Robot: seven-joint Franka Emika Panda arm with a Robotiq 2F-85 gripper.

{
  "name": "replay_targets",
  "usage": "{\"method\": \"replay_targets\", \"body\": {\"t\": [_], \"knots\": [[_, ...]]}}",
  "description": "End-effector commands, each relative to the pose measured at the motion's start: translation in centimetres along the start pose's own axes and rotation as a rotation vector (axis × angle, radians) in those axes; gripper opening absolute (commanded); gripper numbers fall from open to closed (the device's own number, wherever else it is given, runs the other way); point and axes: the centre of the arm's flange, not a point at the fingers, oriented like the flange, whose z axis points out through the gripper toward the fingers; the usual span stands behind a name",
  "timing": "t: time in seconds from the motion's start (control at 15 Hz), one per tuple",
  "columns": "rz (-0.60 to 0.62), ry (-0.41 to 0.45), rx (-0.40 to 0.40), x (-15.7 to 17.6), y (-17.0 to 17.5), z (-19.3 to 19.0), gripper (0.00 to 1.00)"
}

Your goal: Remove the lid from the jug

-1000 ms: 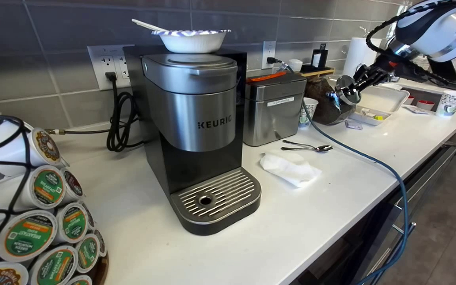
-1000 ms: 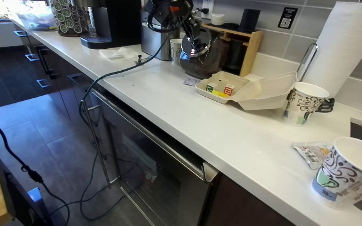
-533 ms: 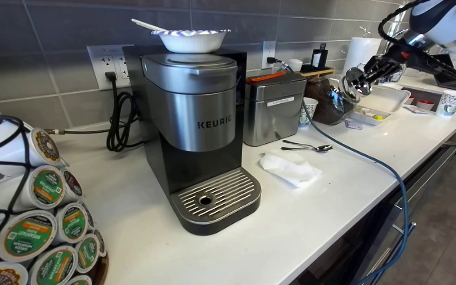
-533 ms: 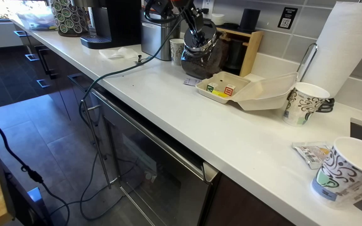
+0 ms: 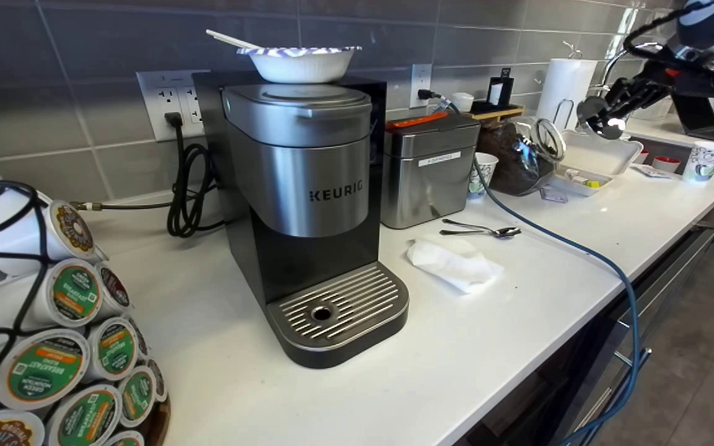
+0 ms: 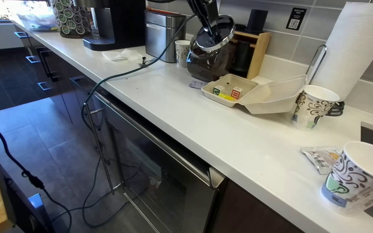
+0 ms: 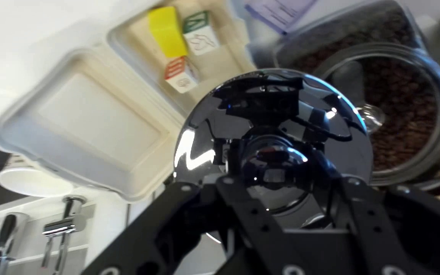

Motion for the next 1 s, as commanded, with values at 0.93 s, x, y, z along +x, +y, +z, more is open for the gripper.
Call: {"method": "replay_targets", "body": {"t": [0.93], "knots": [[0.042, -0.37, -0.49, 5.6, -4.6, 10.4, 0.21]]}}
